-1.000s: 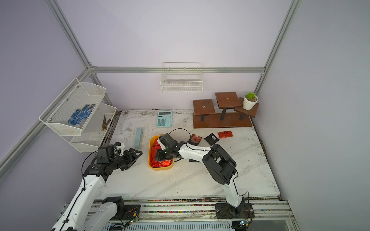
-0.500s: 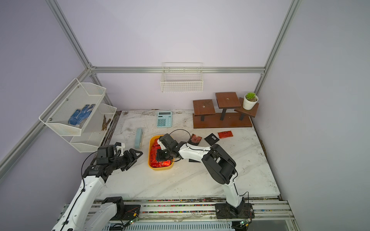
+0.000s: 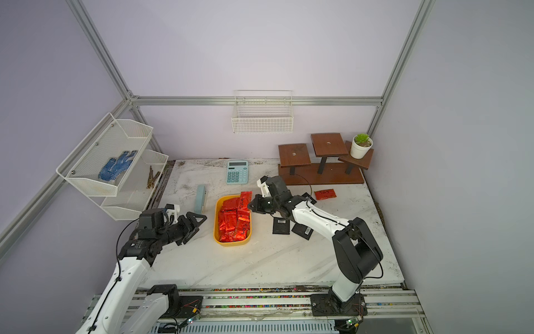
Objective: Take the tea bags out of the storage box
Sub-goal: Place the tea bag at the center of the board.
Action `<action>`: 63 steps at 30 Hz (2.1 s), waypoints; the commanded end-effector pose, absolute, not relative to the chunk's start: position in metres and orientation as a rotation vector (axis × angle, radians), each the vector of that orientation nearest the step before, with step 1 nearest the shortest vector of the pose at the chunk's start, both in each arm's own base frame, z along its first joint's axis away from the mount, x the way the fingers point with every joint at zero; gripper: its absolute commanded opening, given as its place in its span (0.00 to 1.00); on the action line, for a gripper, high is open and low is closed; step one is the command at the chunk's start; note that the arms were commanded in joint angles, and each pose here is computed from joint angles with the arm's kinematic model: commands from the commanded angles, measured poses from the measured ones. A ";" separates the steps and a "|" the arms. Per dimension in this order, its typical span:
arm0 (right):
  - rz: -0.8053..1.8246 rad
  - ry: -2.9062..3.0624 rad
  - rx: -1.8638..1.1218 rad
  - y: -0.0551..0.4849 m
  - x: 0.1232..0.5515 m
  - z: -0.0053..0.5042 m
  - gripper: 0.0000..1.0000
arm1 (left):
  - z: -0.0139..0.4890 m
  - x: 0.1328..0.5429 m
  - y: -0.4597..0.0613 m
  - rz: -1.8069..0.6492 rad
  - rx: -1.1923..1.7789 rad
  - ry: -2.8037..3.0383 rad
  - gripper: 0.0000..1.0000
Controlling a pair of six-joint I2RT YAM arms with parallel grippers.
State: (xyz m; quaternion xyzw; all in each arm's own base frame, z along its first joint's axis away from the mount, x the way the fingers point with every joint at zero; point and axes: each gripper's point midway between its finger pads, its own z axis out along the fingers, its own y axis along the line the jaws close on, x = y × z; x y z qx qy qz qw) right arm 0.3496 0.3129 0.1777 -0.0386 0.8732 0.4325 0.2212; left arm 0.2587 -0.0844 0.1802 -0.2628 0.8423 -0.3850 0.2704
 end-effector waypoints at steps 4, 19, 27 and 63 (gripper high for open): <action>1.174 2.338 0.089 0.239 0.369 0.189 0.00 | 0.210 0.274 -0.110 -1.088 -0.602 2.202 0.78; 1.084 2.095 0.764 0.035 0.422 0.144 0.00 | 0.201 0.282 -0.203 -1.211 -0.373 2.329 0.75; 1.008 2.054 0.992 -0.022 0.428 0.103 0.00 | 0.201 0.274 -0.202 -1.221 -0.349 2.324 0.75; 0.890 2.000 0.960 -0.022 0.366 0.121 0.42 | 0.207 0.266 -0.161 -1.002 -0.413 2.306 0.77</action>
